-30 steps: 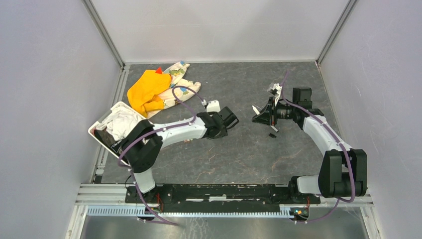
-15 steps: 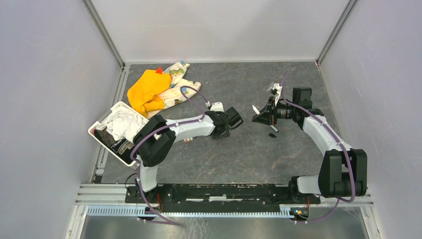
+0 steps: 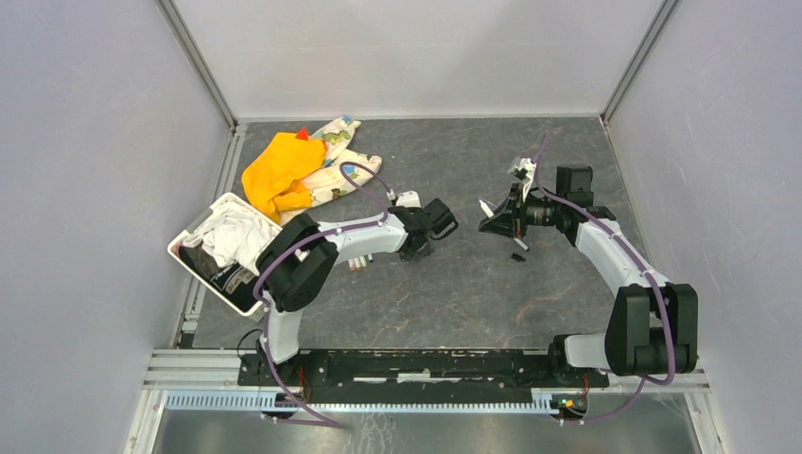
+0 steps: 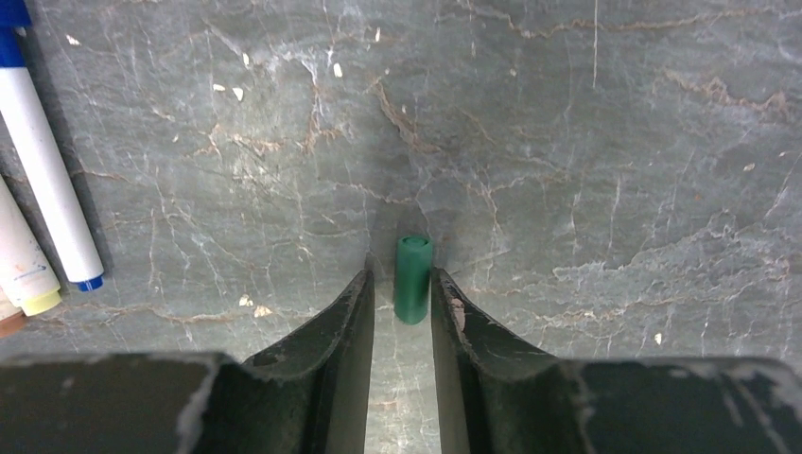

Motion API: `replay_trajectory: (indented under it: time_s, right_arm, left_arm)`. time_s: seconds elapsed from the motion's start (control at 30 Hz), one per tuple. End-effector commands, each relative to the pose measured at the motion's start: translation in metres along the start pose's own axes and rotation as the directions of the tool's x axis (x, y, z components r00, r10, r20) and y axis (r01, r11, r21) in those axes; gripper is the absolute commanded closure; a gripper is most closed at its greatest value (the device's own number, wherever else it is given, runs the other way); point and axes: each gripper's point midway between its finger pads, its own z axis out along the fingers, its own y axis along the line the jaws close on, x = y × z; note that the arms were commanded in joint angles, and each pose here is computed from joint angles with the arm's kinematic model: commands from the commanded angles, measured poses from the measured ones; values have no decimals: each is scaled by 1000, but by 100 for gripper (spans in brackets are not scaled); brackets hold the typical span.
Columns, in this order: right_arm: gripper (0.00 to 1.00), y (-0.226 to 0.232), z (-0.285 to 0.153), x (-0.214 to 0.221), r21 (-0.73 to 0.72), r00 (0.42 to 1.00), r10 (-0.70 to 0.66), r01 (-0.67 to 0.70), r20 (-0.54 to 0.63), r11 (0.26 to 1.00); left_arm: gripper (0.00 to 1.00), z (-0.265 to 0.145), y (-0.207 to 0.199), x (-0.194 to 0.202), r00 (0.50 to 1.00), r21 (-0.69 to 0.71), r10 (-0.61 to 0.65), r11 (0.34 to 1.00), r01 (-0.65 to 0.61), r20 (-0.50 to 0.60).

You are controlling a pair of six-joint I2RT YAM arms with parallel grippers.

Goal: Insert the pens into the pen caps
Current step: Pick up the pen cap from the center of the board.

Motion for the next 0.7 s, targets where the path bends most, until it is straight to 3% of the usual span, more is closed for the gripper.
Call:
replay_trajectory:
  time_s: [0.0,0.67]
  right_arm:
    - [100,5,-3,-19,-13,997,-70,70,39,997]
    - [100,7,-4,-21,-15,996,-76,77,44,997]
  left_arm:
    - [67,4,-11,-6,1000,18,-24,1000,24,6]
    - [74,22,10,32,981,-25,117,992,-122,-152]
